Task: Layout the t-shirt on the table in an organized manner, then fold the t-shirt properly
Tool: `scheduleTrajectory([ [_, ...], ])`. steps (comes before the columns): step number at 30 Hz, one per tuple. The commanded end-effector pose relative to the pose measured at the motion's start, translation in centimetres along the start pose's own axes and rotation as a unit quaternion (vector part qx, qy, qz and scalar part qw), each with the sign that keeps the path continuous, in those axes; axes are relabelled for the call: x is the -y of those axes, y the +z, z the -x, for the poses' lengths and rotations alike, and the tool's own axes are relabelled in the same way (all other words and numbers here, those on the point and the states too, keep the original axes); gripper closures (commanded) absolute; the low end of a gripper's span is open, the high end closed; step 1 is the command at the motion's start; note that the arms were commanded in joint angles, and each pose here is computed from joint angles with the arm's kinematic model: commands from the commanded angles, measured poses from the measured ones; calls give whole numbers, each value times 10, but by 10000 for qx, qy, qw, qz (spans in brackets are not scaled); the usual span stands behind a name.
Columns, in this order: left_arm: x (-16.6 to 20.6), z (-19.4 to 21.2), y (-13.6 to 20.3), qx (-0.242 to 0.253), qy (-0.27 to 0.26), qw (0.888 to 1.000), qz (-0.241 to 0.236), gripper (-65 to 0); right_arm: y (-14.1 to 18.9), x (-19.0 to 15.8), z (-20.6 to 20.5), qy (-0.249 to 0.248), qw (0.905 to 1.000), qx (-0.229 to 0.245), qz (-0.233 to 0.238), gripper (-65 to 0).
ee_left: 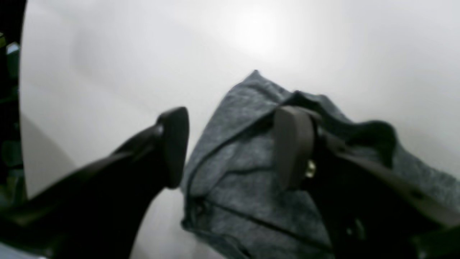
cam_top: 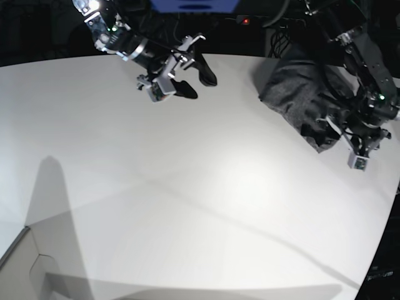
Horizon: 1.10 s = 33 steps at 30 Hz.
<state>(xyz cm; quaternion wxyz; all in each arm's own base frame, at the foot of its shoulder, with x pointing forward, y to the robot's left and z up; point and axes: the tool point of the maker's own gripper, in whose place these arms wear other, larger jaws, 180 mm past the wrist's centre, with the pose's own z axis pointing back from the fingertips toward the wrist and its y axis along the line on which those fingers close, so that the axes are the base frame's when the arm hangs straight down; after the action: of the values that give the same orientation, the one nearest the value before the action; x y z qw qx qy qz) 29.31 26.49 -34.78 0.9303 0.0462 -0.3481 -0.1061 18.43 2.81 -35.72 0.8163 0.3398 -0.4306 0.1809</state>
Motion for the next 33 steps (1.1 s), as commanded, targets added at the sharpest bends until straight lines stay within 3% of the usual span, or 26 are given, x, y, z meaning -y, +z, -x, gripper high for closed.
scheduleTrajectory([
  [1,-4,-13,3,169,-133,9998,-39,-368,1,-4,-10,-11,9997,207,-94,-335],
  [24,2,-1,-39,-267,103,9986,439,-362,4,-7,-3,-87,9998,134,-85,-335],
  [26,2,-1,-40,-254,114,9986,449,-310,4,-7,-3,-87,9998,134,-85,-335],
  [28,2,-6,-41,-118,127,9988,456,-218,4,-7,-3,-87,9998,134,-85,-335],
  [31,4,-8,-41,-47,146,9988,475,-32,4,-7,-3,-87,9998,134,-85,-335],
  [33,4,-8,-41,-41,139,9988,465,0,4,-7,-3,-87,9998,134,-85,-335],
])
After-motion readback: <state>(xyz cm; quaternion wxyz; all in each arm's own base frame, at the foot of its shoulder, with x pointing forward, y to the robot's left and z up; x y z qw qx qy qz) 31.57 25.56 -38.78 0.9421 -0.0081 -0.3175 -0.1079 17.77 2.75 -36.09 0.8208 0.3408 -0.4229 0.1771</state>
